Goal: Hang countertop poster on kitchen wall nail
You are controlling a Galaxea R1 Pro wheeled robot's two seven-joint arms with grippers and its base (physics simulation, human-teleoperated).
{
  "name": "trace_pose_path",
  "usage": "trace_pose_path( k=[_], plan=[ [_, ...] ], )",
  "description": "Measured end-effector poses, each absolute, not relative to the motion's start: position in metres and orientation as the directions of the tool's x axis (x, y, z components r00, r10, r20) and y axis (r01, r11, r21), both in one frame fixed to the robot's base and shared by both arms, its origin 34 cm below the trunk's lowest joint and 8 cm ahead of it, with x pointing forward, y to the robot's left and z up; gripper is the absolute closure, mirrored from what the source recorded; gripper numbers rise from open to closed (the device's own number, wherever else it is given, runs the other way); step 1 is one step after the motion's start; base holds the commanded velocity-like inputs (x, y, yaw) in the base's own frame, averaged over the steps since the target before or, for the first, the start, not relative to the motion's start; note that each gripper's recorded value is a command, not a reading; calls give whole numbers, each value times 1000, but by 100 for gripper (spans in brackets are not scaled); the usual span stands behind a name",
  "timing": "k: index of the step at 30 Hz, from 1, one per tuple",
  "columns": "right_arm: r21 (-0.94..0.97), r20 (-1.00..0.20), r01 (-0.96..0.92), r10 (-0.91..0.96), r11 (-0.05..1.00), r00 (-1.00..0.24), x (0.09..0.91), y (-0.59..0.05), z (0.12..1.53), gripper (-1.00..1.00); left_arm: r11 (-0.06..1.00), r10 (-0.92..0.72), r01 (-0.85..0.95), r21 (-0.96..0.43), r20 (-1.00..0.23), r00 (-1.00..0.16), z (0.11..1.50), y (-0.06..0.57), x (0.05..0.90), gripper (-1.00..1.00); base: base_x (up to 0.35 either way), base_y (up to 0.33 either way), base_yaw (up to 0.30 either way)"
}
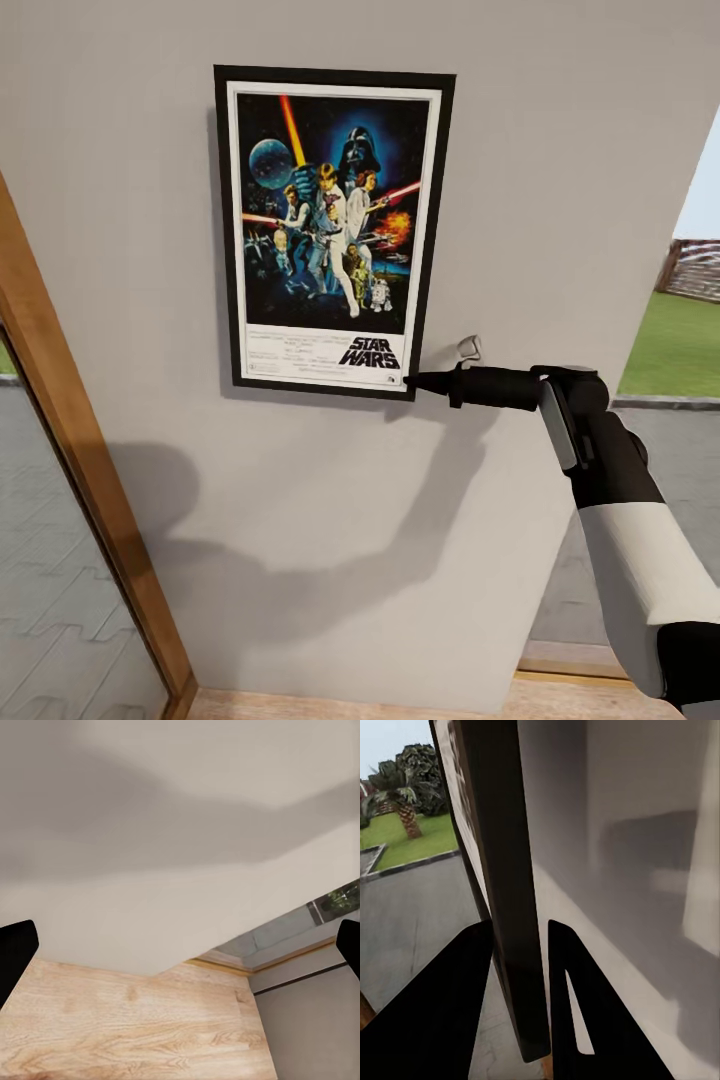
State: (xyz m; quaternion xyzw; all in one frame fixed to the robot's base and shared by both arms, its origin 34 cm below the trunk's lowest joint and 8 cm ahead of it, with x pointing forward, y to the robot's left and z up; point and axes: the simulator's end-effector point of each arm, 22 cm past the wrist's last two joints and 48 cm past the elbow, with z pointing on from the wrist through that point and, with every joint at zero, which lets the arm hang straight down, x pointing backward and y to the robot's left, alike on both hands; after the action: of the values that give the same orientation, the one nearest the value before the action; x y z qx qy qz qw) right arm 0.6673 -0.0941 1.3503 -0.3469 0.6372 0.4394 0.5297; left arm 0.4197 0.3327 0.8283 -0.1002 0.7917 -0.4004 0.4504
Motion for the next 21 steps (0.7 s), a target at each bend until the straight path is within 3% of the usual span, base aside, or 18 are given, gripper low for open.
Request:
trace_pose_path(
  k=[21],
  plan=[
    [194,-980,-909,26,369,-198,666,-93,1351,100,665,-513,208,-717,-641,-571,829,333,420,-100,0,0,0]
  ],
)
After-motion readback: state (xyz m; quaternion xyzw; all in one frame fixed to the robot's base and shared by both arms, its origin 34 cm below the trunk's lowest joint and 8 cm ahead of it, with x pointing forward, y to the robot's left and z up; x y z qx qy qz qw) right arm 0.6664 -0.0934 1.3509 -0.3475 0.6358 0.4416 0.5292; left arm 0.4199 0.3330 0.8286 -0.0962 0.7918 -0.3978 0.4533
